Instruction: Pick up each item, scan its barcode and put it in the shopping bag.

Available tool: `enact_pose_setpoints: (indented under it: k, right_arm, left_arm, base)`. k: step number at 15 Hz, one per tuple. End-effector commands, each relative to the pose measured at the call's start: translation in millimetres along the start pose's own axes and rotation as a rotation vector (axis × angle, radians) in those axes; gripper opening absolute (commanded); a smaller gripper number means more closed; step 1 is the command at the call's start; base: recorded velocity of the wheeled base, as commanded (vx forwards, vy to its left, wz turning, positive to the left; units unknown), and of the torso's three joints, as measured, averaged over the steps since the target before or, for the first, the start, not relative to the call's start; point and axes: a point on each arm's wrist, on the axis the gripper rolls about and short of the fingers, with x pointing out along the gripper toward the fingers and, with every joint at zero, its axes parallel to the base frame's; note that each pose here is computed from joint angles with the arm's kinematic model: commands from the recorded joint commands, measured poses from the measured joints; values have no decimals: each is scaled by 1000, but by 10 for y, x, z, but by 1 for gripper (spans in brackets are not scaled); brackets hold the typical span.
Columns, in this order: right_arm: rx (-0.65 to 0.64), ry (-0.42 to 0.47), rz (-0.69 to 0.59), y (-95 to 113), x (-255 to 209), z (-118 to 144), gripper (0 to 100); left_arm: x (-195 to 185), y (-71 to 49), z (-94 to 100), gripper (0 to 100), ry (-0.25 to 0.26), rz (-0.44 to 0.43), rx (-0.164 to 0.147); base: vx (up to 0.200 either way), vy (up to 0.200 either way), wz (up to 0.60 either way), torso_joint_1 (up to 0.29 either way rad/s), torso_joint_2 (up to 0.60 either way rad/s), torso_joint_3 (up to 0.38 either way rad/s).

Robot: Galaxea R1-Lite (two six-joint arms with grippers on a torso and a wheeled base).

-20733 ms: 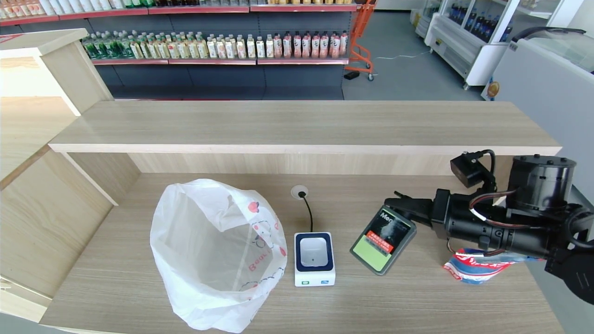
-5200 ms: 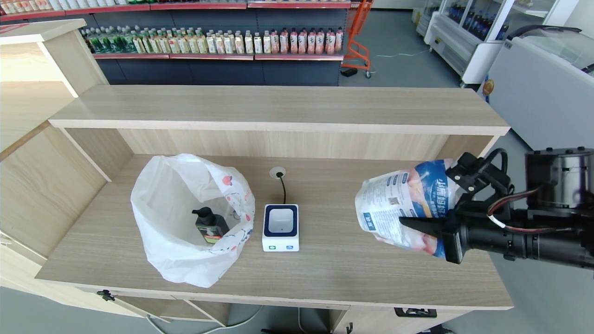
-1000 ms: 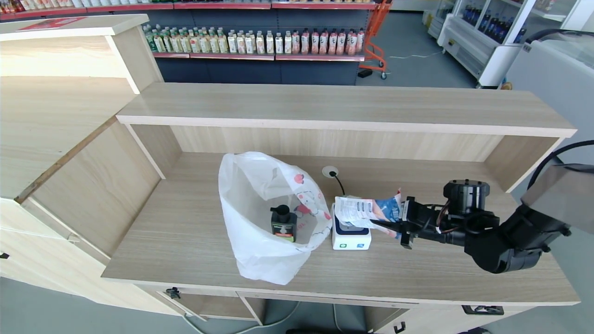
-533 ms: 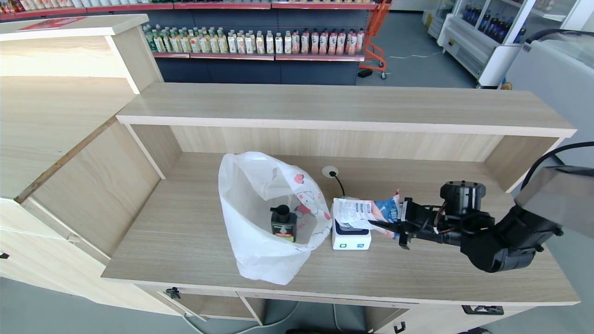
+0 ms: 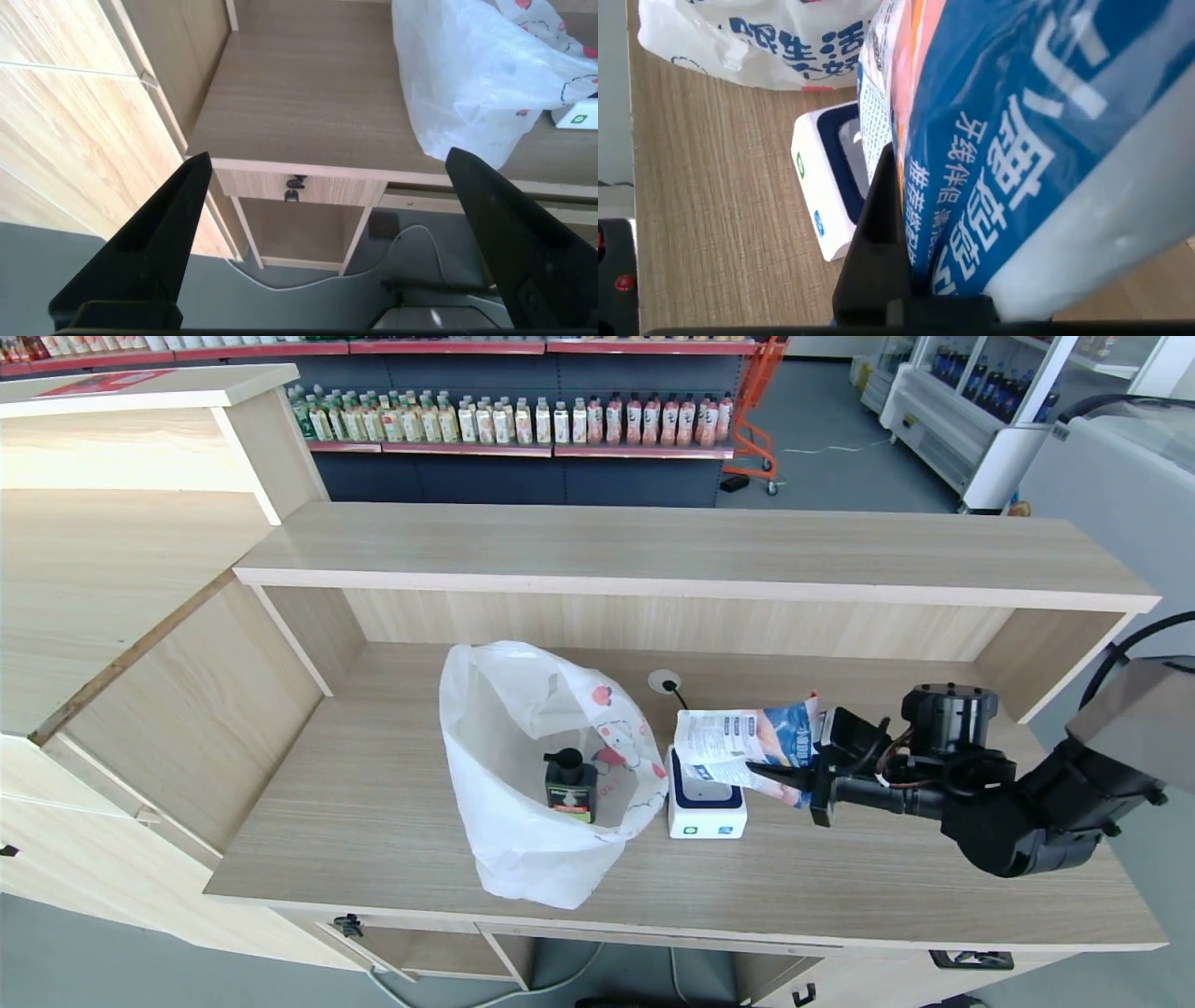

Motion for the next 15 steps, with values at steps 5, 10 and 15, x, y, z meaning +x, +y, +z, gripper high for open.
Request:
enact_pose_setpoints:
  k: [5, 10, 15]
  right_arm:
    - [657, 29, -225, -59, -857, 1318, 0]
    - [825, 54, -221, 9, -1000, 1445, 0]
    - [970, 57, -183, -168, -820, 1573, 0]
  left_arm:
    - [0, 0, 0, 100, 0, 0, -1]
    - [0, 0, 0, 100, 0, 0, -1]
    - [0, 0, 0, 100, 0, 0, -1]
  base:
    - [0, 120, 0, -4, -2, 4]
    - [0, 160, 0, 4, 6, 0]
    - [0, 0, 0, 0, 0, 0]
